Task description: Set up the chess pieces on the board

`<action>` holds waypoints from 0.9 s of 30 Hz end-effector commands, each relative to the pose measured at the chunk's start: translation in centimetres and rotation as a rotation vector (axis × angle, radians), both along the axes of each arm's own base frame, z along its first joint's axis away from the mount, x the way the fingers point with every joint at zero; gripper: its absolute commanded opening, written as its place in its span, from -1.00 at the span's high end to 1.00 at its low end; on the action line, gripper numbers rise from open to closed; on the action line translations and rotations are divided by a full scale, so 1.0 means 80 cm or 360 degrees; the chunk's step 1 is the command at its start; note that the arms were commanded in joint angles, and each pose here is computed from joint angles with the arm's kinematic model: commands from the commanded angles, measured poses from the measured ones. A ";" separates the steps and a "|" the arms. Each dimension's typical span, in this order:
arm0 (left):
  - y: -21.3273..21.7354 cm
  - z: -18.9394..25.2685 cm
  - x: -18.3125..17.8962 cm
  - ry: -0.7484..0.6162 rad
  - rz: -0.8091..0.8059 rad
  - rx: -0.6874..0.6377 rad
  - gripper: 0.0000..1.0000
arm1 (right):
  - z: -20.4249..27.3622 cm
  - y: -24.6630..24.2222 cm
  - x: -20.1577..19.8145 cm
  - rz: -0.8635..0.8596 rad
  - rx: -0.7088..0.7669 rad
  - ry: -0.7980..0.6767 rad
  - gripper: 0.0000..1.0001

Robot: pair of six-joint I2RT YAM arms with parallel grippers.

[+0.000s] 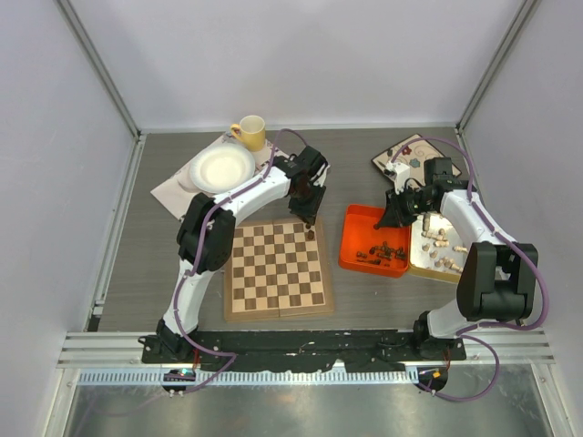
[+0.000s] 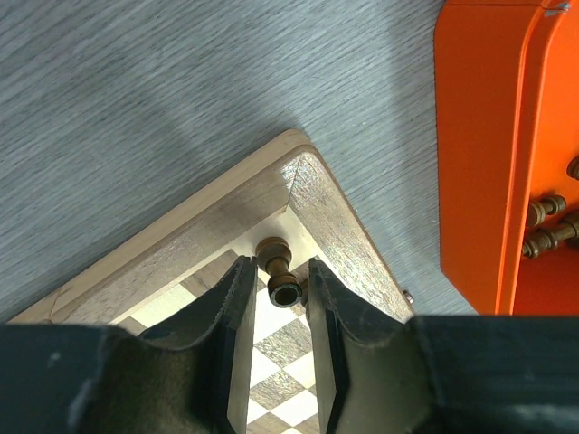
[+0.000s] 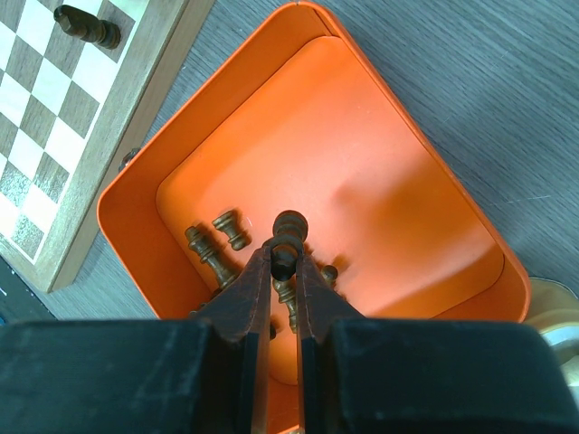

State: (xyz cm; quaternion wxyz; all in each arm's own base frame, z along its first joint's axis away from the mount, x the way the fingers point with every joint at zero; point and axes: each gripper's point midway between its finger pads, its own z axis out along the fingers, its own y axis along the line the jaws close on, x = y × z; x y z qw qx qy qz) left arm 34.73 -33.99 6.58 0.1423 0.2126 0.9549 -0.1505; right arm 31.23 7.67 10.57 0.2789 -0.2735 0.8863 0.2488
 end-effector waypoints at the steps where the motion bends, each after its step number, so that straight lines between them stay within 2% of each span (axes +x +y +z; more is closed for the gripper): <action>1: -0.008 0.014 0.007 -0.0033 -0.0001 -0.0032 0.35 | 0.005 0.003 0.002 0.0031 0.0006 -0.0031 0.97; 14: -0.015 0.035 0.011 -0.0080 0.0027 -0.0090 0.23 | 0.005 0.004 0.001 0.0039 0.0009 -0.0027 0.98; 22: -0.011 0.080 0.021 -0.0255 0.0102 -0.0197 -0.07 | 0.008 0.009 -0.001 0.0069 0.0037 -0.0045 0.98; 27: -0.003 0.108 0.022 -0.0380 0.0128 -0.0260 -0.34 | 0.012 0.014 -0.003 0.0092 0.0059 -0.0067 0.97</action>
